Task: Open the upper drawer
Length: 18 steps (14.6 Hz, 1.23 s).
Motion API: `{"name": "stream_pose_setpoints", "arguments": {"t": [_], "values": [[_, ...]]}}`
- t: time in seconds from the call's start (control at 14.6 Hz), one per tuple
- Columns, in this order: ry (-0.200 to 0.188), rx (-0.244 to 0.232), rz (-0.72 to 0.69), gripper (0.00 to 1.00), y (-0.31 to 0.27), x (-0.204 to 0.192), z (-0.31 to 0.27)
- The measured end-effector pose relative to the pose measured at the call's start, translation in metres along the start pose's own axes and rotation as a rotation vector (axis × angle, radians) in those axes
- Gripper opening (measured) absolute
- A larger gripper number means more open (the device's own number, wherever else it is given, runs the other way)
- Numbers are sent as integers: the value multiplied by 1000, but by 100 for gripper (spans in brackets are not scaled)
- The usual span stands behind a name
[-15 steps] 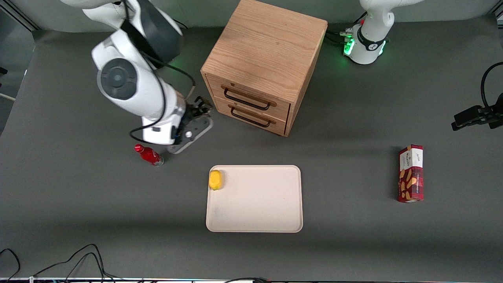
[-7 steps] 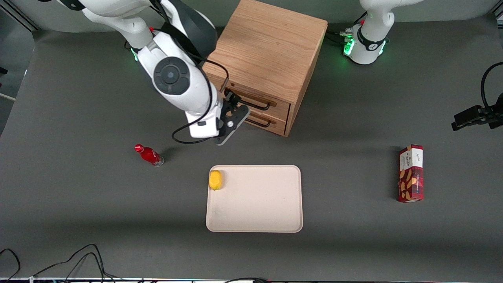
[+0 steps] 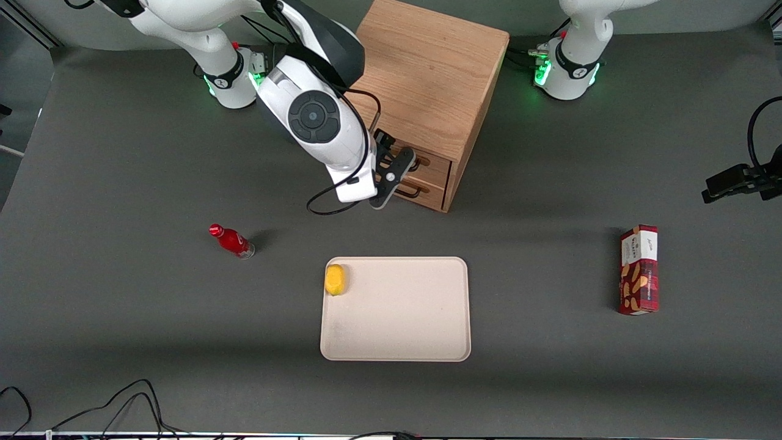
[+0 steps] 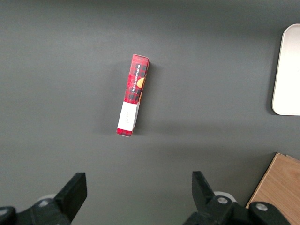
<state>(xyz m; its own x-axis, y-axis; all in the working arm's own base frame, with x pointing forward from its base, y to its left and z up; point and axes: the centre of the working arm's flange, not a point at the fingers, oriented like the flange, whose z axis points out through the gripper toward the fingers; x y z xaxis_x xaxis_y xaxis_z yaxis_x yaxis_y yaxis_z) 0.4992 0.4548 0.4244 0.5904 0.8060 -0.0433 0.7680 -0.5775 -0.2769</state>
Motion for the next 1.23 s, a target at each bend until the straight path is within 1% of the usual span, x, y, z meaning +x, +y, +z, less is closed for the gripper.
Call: {"name": "stream_pose_setpoints", "arguments": {"t": [0.14, 0.34, 0.82, 1.23], "values": [[-8, -2, -19, 100, -1, -3, 3], [-4, -9, -34, 100, -3, -9, 5], [39, -23, -41, 100, -5, -15, 5], [45, -23, -52, 100, -2, -17, 6]]}}
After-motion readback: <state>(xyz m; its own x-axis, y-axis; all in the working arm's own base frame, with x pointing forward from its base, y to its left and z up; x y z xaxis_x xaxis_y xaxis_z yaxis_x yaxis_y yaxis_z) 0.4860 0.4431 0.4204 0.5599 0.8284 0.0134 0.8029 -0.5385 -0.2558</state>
